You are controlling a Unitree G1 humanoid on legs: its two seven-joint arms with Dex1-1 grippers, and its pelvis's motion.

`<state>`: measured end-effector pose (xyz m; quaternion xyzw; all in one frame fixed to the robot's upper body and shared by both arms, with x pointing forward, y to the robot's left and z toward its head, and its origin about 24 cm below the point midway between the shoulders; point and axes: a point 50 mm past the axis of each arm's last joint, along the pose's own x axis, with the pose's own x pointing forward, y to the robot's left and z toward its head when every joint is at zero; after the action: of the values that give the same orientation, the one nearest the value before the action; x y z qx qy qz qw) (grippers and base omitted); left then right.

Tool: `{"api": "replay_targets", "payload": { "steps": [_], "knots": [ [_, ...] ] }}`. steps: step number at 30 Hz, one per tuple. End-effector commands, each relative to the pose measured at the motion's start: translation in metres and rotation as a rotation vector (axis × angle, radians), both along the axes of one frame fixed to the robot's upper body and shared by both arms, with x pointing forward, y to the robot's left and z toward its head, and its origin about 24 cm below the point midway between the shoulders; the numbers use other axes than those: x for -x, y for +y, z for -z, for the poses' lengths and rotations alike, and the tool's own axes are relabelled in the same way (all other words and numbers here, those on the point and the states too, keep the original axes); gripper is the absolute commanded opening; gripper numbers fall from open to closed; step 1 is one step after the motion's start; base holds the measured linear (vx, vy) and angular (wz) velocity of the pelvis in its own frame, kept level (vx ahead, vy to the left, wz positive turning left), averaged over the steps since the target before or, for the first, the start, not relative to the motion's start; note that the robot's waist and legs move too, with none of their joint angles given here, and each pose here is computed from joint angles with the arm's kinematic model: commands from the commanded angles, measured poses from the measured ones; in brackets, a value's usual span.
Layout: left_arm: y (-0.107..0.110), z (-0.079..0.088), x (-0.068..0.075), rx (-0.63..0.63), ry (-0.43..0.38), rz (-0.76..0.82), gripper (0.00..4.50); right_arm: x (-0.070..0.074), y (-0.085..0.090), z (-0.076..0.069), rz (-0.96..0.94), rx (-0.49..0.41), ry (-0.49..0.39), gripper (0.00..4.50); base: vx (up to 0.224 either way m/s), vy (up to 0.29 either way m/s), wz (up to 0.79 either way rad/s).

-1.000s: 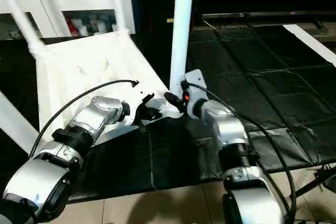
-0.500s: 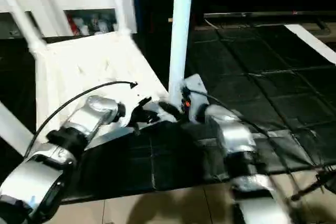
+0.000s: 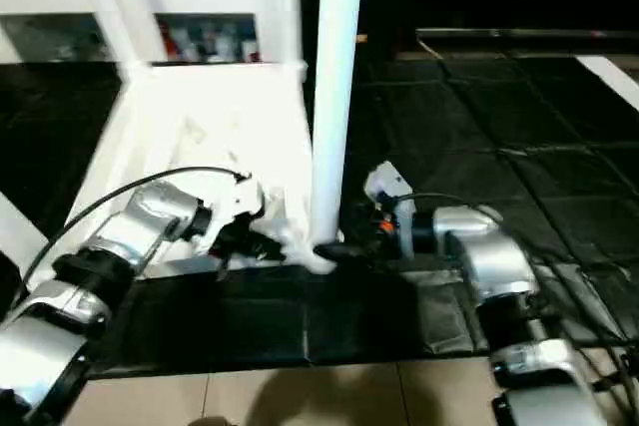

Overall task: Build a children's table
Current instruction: Rotate leg to tighten

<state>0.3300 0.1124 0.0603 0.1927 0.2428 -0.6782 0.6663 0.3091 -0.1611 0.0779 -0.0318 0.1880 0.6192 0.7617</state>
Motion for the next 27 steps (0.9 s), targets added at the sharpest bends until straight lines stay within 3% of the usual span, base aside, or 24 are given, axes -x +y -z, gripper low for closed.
{"api": "replay_targets", "payload": {
  "steps": [1,27],
  "knots": [
    [-0.015,-0.01,0.006,0.026,-0.009,0.157,0.0,0.001,0.002,-0.006,-0.071,-0.012,-0.009,4.45,0.0,0.0,0.0],
    [-0.015,-0.01,0.007,0.026,-0.015,0.163,0.0,0.006,0.015,-0.001,-0.249,-0.039,0.082,2.32,0.0,0.0,0.0]
  ]
}}
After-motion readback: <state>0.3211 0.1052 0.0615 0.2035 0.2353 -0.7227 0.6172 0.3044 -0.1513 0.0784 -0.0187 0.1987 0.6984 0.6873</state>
